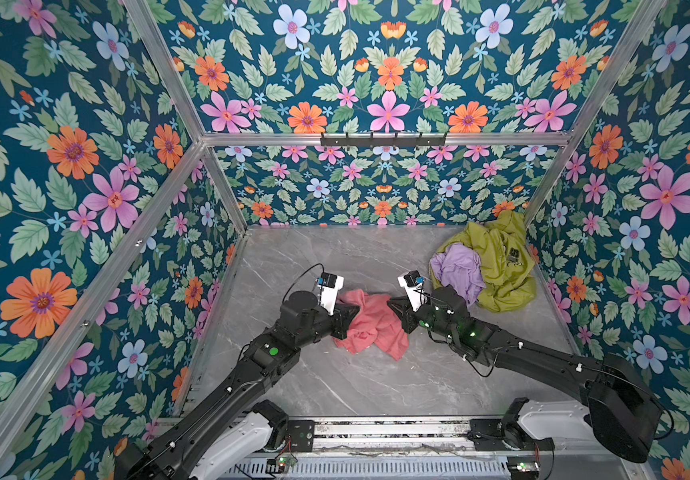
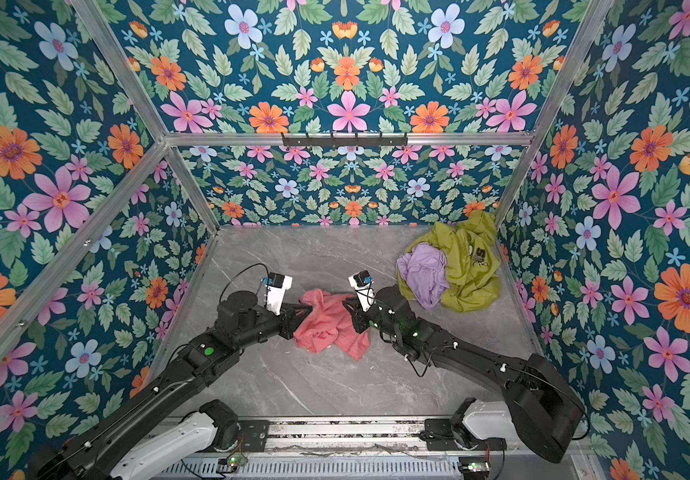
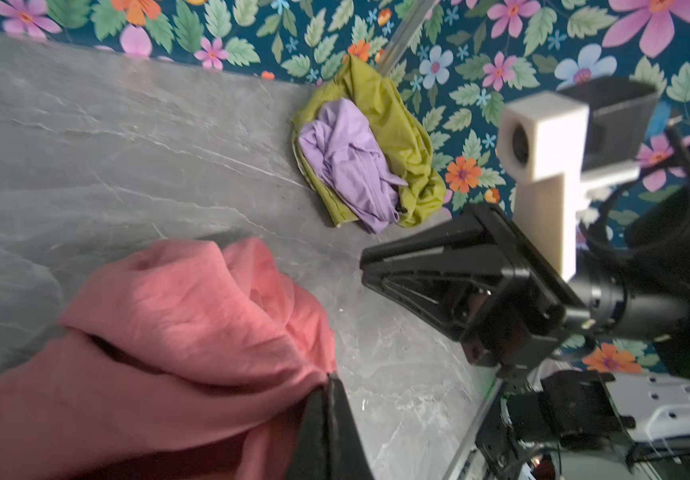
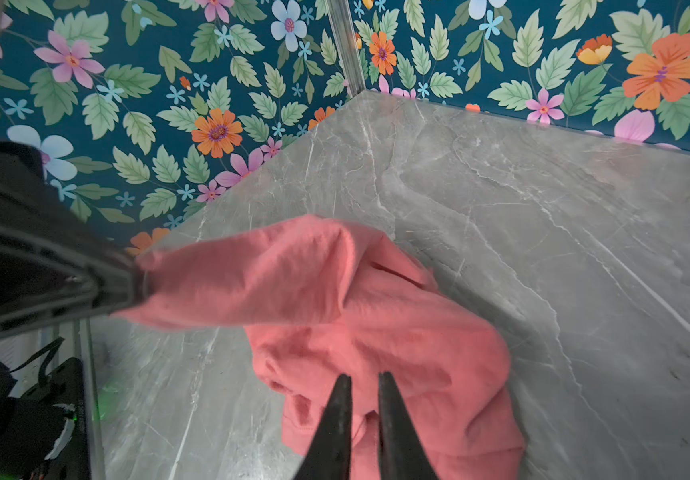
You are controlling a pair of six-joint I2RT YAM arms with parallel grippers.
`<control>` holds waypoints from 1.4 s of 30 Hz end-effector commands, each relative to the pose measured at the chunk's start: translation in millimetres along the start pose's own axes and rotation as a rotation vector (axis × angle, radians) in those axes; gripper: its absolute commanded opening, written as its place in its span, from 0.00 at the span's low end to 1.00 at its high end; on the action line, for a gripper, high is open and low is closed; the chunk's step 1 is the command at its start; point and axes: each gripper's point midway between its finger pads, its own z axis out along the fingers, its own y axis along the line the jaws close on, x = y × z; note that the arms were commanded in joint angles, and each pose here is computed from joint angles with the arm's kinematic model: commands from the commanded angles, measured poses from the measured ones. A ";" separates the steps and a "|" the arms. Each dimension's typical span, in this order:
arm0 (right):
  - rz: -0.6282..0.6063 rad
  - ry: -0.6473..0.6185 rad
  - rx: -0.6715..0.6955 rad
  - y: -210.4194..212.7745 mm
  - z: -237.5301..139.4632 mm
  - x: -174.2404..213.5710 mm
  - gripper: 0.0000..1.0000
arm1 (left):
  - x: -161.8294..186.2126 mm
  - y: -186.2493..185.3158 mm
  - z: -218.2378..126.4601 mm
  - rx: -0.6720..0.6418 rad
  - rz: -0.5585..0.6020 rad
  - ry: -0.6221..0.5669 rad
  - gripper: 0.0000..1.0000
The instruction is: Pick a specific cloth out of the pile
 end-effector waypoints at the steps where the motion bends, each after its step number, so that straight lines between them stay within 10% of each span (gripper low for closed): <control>1: -0.008 -0.007 0.006 0.0 -0.6 -5.1 0.15 | 26.3 -6.0 7.6 0.021 0.003 0.085 0.00; 7: 0.000 -0.013 0.009 -0.2 -0.7 -7.6 0.15 | 82.3 -11.8 21.0 0.047 0.035 0.244 0.00; 15: 0.046 0.006 -0.039 7.3 9.2 -6.6 0.15 | 141.4 -13.3 38.7 0.064 0.066 0.407 0.25; 30: 0.095 0.036 -0.101 16.3 25.2 -1.7 0.16 | 93.8 -26.5 17.1 0.063 0.013 0.218 0.85; 42: 0.105 0.046 -0.139 22.2 39.3 -5.4 0.16 | 57.1 -13.3 -10.8 -0.068 0.010 0.081 0.83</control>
